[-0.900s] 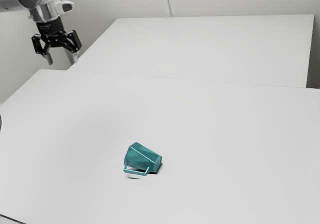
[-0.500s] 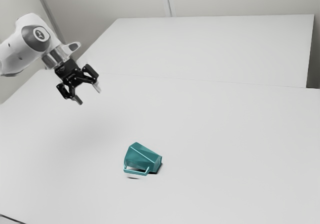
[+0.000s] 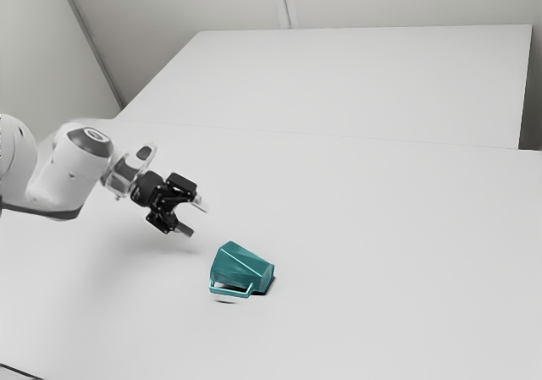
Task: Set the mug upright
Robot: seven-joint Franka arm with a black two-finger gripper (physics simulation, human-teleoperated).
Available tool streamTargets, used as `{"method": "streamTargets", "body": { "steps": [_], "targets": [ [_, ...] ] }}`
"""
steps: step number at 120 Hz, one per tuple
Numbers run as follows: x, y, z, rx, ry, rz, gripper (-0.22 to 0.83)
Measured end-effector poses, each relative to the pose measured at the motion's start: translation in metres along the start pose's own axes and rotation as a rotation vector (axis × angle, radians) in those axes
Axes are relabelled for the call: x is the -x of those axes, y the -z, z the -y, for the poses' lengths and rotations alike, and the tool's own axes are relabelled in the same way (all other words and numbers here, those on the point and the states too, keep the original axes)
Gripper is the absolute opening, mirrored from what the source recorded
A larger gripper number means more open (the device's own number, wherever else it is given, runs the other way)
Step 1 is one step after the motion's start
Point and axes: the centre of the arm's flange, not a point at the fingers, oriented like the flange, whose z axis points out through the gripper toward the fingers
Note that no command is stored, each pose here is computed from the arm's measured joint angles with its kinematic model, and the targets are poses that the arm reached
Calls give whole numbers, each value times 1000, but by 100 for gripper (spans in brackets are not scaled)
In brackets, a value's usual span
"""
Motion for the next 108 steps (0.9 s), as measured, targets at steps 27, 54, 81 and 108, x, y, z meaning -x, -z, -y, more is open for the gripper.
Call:
{"method": "streamTargets", "body": {
  "steps": [27,54,81,108],
  "targets": [
    [4,-30,6,118,-107,-65,61],
    [3,-46,15,153,-194,-93,62],
    [31,-59,18,170,-250,-92,62],
    [38,-62,15,162,-305,-111,62]
  ]
}}
